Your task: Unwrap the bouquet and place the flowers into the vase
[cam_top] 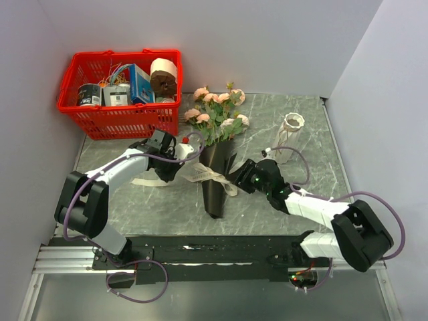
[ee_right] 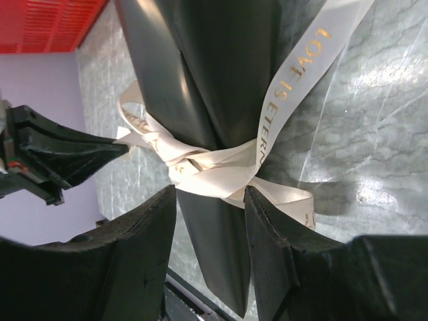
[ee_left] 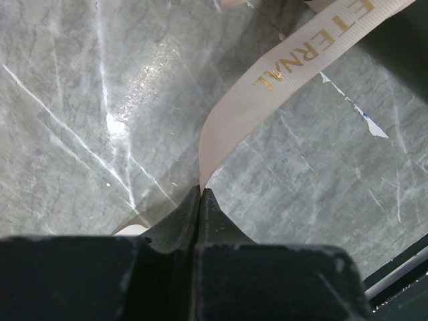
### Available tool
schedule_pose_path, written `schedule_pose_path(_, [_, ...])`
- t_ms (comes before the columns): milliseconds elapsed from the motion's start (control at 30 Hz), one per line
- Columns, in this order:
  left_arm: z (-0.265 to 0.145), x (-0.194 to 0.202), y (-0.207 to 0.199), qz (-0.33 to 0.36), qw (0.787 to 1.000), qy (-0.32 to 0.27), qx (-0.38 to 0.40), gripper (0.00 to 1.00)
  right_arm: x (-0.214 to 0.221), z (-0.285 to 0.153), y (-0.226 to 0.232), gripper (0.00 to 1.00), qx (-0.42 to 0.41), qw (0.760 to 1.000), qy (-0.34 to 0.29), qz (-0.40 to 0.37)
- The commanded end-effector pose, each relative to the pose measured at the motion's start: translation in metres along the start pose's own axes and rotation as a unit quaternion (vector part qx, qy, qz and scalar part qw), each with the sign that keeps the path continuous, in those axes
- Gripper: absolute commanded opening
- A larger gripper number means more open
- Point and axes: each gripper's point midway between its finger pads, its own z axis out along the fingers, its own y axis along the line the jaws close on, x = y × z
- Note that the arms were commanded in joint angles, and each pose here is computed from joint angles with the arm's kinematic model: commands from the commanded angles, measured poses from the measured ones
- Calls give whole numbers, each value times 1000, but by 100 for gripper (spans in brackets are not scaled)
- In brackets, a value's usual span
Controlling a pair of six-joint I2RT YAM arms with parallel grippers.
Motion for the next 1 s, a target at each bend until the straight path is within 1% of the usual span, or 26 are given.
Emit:
schedule_pose_path(0, [-2, -9, -2, 9, 1000, -10, 1, 1, -4, 9, 18, 53, -32, 999, 6, 8])
schedule_pose_path(133, [-2, -11, -3, 12, 1000, -12, 1, 1, 5, 13, 17, 52, -34, 999, 26, 15])
schedule_pose_path(467, [-2, -9, -3, 13, 1000, -10, 0, 1, 1, 21, 29, 52, -57, 998, 25, 29])
schedule_pose_path(667, [-2, -6, -4, 15, 1000, -7, 0, 1, 1, 33, 21, 51, -40, 998, 28, 34])
schedule_pose_path(767, [-2, -4, -4, 15, 1000, -6, -2, 1, 1, 36, 21, 47, -43, 998, 28, 38])
schedule_pose_path(900, [-1, -2, -4, 16, 1000, -4, -3, 1, -1, 33, 20, 17, -43, 998, 24, 32])
schedule_pose_path(967, [-1, -1, -5, 17, 1000, -3, -1, 1, -3, 30, 22, 16, -43, 999, 19, 26])
